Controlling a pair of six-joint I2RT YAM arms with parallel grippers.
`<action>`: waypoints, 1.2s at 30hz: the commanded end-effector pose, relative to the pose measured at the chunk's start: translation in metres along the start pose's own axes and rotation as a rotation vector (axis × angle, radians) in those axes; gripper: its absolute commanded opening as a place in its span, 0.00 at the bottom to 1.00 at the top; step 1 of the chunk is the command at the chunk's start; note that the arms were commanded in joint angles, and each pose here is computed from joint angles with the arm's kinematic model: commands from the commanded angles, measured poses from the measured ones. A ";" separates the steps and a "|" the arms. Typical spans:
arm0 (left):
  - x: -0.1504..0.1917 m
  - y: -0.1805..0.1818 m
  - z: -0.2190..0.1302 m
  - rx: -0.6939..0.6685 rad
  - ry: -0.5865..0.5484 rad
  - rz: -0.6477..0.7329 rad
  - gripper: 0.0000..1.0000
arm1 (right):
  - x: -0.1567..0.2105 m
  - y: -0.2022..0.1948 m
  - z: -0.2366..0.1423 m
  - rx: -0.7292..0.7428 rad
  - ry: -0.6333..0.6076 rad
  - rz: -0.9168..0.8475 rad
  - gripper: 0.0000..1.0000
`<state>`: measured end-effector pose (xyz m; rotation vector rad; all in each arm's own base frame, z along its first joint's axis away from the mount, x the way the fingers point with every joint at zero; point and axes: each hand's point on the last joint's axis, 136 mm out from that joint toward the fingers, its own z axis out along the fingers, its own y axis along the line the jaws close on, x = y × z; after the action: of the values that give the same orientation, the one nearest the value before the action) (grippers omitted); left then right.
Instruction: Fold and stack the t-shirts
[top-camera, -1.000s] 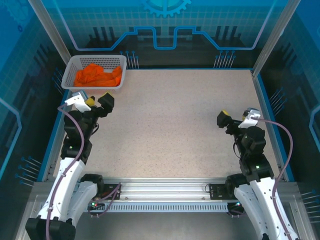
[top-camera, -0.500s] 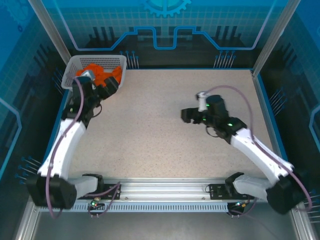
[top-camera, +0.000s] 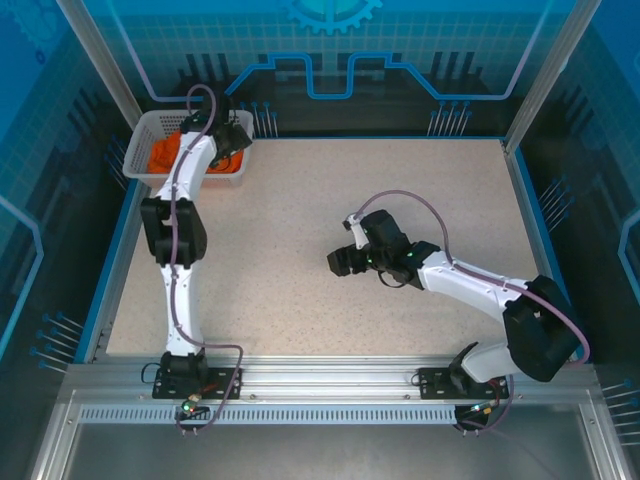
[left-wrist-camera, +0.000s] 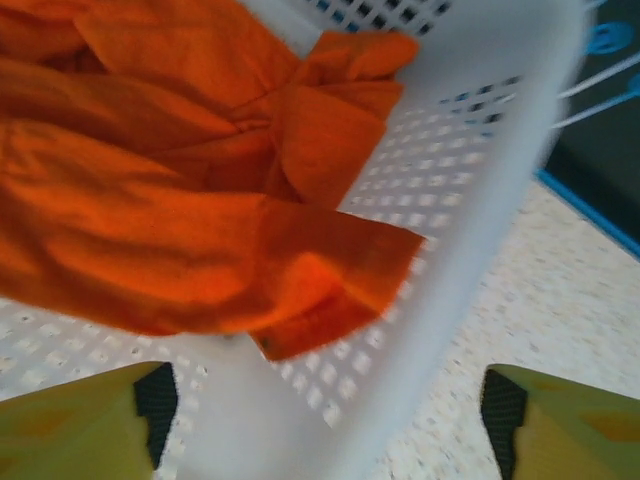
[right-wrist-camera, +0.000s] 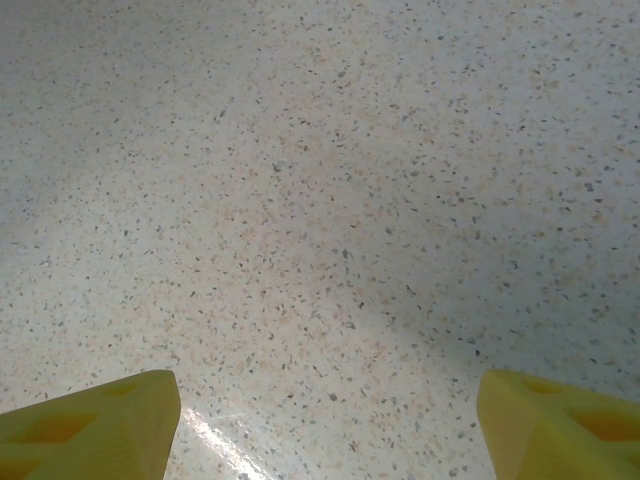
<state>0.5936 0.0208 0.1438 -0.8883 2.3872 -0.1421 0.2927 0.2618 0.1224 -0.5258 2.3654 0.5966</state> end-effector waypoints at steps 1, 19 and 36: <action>-0.010 0.027 0.014 -0.028 0.052 -0.093 0.77 | -0.008 0.013 0.004 -0.049 -0.019 -0.004 0.79; 0.002 -0.023 0.080 0.269 0.153 -0.240 0.48 | -0.005 0.033 0.023 -0.061 0.065 -0.073 0.75; -0.135 -0.076 -0.212 0.405 -0.662 -0.090 0.00 | -0.009 0.033 0.018 -0.041 0.049 -0.090 0.73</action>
<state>0.6245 0.0275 0.2190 -0.8631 2.0521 -0.3040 0.2919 0.2964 0.1102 -0.6480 2.4088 0.6044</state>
